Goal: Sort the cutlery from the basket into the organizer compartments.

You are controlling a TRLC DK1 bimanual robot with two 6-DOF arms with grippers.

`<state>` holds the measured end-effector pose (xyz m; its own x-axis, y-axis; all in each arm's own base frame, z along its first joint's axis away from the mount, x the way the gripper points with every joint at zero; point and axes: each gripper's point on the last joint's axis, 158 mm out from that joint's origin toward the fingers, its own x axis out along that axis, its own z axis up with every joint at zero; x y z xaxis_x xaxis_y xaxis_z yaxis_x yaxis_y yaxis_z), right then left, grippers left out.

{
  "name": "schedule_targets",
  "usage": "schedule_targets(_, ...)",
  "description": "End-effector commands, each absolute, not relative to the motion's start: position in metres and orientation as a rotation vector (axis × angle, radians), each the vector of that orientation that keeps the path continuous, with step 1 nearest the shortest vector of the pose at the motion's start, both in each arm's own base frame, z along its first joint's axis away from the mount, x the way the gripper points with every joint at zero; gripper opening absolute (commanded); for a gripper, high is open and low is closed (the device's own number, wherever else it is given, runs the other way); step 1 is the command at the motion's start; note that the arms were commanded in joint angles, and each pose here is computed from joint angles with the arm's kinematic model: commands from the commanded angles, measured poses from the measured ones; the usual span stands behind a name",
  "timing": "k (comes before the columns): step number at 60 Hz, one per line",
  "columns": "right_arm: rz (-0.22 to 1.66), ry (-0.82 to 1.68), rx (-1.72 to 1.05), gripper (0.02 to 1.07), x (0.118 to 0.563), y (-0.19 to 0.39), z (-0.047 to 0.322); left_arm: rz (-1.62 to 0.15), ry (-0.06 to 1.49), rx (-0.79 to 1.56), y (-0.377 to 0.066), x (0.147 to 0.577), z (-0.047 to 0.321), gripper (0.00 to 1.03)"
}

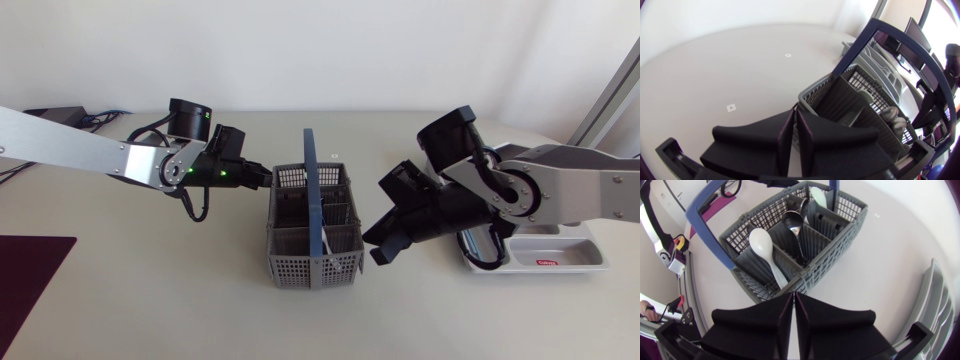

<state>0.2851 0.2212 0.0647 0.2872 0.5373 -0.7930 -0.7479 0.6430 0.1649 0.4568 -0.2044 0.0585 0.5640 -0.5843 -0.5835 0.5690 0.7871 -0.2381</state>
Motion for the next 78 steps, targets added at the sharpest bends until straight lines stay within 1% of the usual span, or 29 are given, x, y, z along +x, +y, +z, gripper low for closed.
schedule_targets(1, 0.896, 0.984, -0.244, 0.12, 0.264, 0.229, 0.058, -0.718, 0.688, -0.052, -0.223, 0.461, 0.067, 0.08)
schedule_targets(7, 0.924, 0.997, -0.249, 0.12, 0.251, 0.240, 0.057, -0.747, 0.688, -0.045, -0.241, 0.462, 0.068, 0.08)
schedule_targets(16, 0.926, 0.983, -0.257, 0.12, 0.245, 0.243, 0.068, -0.777, 0.689, -0.034, -0.259, 0.465, 0.072, 0.08)
schedule_targets(21, 0.905, 0.956, -0.250, 0.12, 0.249, 0.237, 0.080, -0.768, 0.680, -0.030, -0.252, 0.466, 0.079, 0.08)
schedule_targets(27, 0.851, 0.911, -0.233, 0.12, 0.266, 0.218, 0.096, -0.739, 0.648, -0.006, -0.227, 0.465, 0.096, 0.08)
schedule_targets(34, 0.749, 0.869, -0.193, 0.12, 0.306, 0.188, 0.107, -0.721, 0.578, 0.059, -0.196, 0.438, 0.126, 0.08)
schedule_targets(38, 0.697, 0.857, -0.167, 0.12, 0.331, 0.175, 0.106, -0.736, 0.556, 0.114, -0.189, 0.414, 0.133, 0.08)
schedule_targets(39, 0.679, 0.856, -0.156, 0.12, 0.341, 0.171, 0.105, -0.747, 0.542, 0.145, -0.187, 0.400, 0.136, 0.08)
schedule_targets(42, 0.647, 0.851, -0.134, 0.12, 0.360, 0.163, 0.101, -0.758, 0.525, 0.183, -0.181, 0.378, 0.138, 0.08)
schedule_targets(47, 0.607, 0.848, -0.085, 0.12, 0.389, 0.155, 0.094, -0.792, 0.513, 0.246, -0.179, 0.344, 0.137, 0.08)
schedule_targets(55, 0.574, 0.863, -0.024, 0.12, 0.422, 0.148, 0.080, -0.859, 0.516, 0.313, -0.184, 0.300, 0.130, 0.08)
schedule_targets(66, 0.576, 0.864, 0.020, 0.12, 0.449, 0.152, 0.075, -0.951, 0.549, 0.357, -0.199, 0.262, 0.119, 0.08)
schedule_targets(72, 0.596, 0.873, 0.059, 0.12, 0.460, 0.157, 0.074, -1.018, 0.582, 0.380, -0.210, 0.241, 0.103, 0.08)
schedule_targets(78, 0.603, 0.886, 0.077, 0.12, 0.469, 0.161, 0.072, -1.048, 0.612, 0.394, -0.213, 0.230, 0.091, 0.08)
